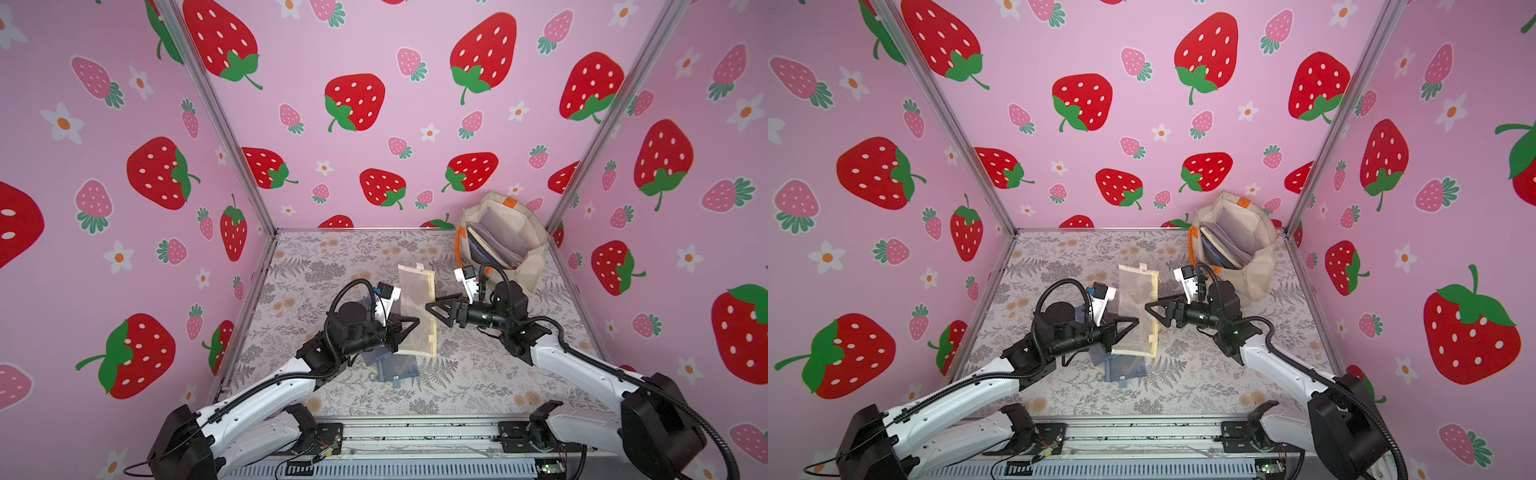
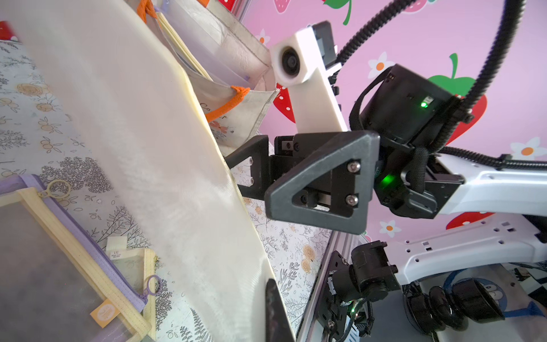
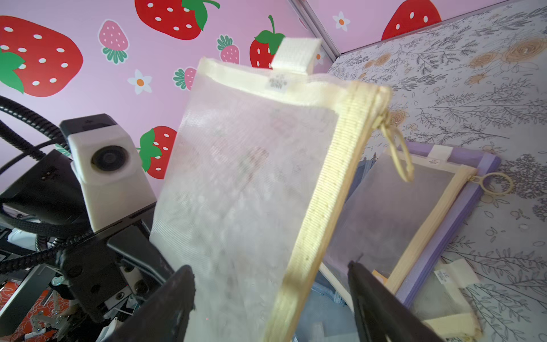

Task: Put the pencil pouch into the canvas bag
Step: Pick up the pencil pouch.

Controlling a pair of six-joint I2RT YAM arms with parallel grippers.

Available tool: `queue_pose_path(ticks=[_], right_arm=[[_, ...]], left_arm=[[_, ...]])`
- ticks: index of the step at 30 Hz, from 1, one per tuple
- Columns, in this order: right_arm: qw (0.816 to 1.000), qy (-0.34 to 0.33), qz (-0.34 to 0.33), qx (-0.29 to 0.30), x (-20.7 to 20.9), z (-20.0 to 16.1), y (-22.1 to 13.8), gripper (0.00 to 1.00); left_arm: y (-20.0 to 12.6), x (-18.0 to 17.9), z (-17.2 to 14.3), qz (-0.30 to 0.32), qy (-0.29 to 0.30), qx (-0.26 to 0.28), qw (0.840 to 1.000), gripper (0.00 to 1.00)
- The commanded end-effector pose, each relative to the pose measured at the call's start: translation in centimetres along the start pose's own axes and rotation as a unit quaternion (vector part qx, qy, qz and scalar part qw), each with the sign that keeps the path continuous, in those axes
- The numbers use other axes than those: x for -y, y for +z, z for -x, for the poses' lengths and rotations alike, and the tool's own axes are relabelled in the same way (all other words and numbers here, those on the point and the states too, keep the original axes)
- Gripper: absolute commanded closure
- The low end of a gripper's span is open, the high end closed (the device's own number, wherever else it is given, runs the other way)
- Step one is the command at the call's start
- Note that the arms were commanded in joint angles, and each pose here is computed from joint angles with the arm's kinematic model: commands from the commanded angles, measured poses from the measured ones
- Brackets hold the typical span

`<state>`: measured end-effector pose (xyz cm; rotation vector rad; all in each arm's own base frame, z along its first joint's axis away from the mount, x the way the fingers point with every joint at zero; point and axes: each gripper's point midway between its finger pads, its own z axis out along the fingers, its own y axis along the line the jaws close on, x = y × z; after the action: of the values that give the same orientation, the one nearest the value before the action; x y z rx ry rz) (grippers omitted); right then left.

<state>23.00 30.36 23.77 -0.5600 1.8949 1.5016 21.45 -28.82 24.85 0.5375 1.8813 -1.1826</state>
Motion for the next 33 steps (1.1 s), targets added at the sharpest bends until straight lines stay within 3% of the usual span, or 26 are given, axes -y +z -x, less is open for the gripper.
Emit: queue_pose_path(ticks=[1, 14, 26, 28, 33], right_arm=[[1.000, 0.002, 0.023, 0.011, -0.6, 0.5, 0.1, 0.17], [0.995, -0.012, 0.095, 0.025, -4.0, 2.0, 1.2, 0.30], [0.991, -0.008, 0.125, 0.036, -5.3, 2.5, 0.9, 0.30], [0.991, -0.013, 0.126, 0.039, -5.5, 2.7, 0.7, 0.38], [0.992, -0.017, 0.116, 0.035, -5.3, 2.6, 0.7, 0.71]], left_arm=[[-0.6, 2.1, 2.0, -0.037, 0.031, 0.035, 0.998, 1.00], [-0.5, 2.6, 1.9, -0.057, 0.026, 0.043, 0.997, 1.00], [-0.4, 2.2, 1.5, -0.055, 0.021, 0.050, 0.997, 1.00], [-0.4, 1.9, 1.3, -0.049, 0.019, 0.048, 0.997, 1.00], [-0.4, 1.0, 1.2, -0.029, 0.014, 0.053, 0.998, 1.00]])
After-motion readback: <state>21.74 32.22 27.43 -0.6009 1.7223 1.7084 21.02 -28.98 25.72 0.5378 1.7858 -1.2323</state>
